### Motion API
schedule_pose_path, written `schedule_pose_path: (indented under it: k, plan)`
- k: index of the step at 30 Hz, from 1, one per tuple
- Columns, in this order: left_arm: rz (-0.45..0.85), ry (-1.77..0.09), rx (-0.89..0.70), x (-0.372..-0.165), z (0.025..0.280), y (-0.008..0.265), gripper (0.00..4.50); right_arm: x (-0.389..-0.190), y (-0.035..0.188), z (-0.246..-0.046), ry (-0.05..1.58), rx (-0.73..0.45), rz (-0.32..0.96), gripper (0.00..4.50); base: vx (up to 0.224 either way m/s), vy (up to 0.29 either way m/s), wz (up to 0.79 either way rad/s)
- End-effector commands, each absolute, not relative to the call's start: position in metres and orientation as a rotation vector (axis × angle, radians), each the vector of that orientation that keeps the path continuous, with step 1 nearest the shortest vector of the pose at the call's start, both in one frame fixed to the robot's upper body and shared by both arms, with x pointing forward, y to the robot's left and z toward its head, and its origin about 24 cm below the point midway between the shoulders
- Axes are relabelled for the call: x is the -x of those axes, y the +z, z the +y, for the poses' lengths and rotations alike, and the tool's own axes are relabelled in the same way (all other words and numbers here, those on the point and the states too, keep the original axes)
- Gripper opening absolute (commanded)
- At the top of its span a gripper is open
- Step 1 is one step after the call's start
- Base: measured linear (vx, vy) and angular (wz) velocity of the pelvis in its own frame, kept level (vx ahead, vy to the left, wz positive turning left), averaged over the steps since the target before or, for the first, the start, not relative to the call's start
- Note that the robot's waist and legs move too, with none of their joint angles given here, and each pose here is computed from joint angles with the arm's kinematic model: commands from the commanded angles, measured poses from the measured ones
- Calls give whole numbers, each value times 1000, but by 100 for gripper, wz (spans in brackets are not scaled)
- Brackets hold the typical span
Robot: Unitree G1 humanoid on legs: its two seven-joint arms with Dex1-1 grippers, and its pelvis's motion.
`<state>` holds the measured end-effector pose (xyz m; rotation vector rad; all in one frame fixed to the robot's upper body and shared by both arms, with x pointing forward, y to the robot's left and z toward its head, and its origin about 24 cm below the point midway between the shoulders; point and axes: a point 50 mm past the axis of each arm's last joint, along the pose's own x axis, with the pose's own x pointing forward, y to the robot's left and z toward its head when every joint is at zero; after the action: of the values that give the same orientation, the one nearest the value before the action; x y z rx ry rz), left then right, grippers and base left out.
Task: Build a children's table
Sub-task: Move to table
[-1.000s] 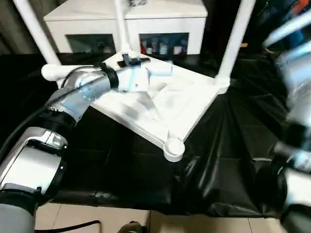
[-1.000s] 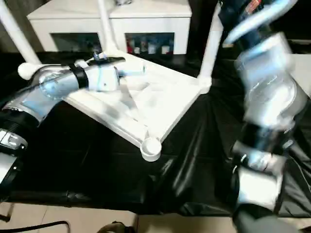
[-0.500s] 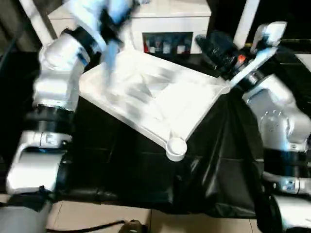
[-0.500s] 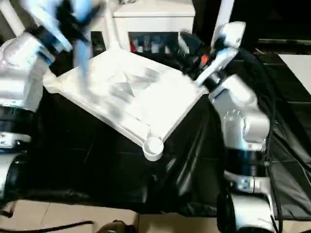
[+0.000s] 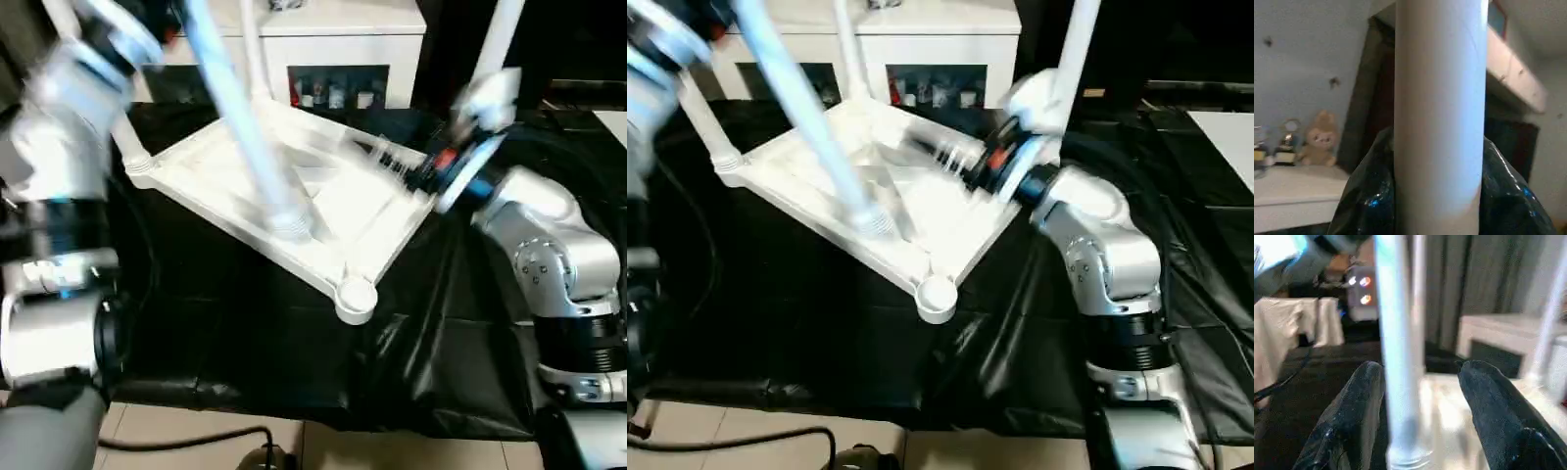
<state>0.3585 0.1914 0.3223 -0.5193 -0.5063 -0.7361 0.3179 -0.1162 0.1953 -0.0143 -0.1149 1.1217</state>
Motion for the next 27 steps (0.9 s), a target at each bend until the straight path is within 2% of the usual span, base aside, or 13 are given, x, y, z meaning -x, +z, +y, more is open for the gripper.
schedule_pose_path:
  k: [1, 4, 6, 8, 12, 16, 18, 21, 24, 27]
  plan:
    - [-503, -807, 605, -352, 189, 332, 150, -312, 178, -111, 1232, 37, 2, 304, 0, 0, 0]
    - [-483, -833, 620, -350, 187, 331, 150, -311, 173, -110, 1264, 46, 44, 309, 0, 0, 0]
    - [-465, -857, 644, -349, 185, 331, 150, -312, 169, -110, 1270, 71, 70, 342, 0, 0, 0]
    - [-447, -895, 687, -347, 183, 331, 150, -316, 167, -109, 1246, 101, 79, 350, 0, 0, 0]
    - [-403, -929, 682, -345, 180, 329, 150, -324, 174, -107, 1234, 102, 87, 363, 0, 0, 0]
    - [-374, -981, 688, -343, 175, 329, 150, -324, 180, -106, 1289, 85, 98, 363, 0, 0, 0]
    - [-372, -986, 690, -342, 175, 329, 150, -323, 180, -105, 1310, 75, 105, 334, 0, 0, 0]
    - [-368, -988, 690, -342, 174, 329, 150, -323, 180, -104, 1333, 56, 117, 321, 0, 0, 0]
    - [-368, -990, 700, -343, 172, 330, 150, -320, 177, -105, 1378, 59, 148, 283, 0, 0, 0]
    - [-365, -990, 698, -343, 171, 330, 150, -318, 174, -104, 1393, 70, 170, 274, 0, 0, 0]
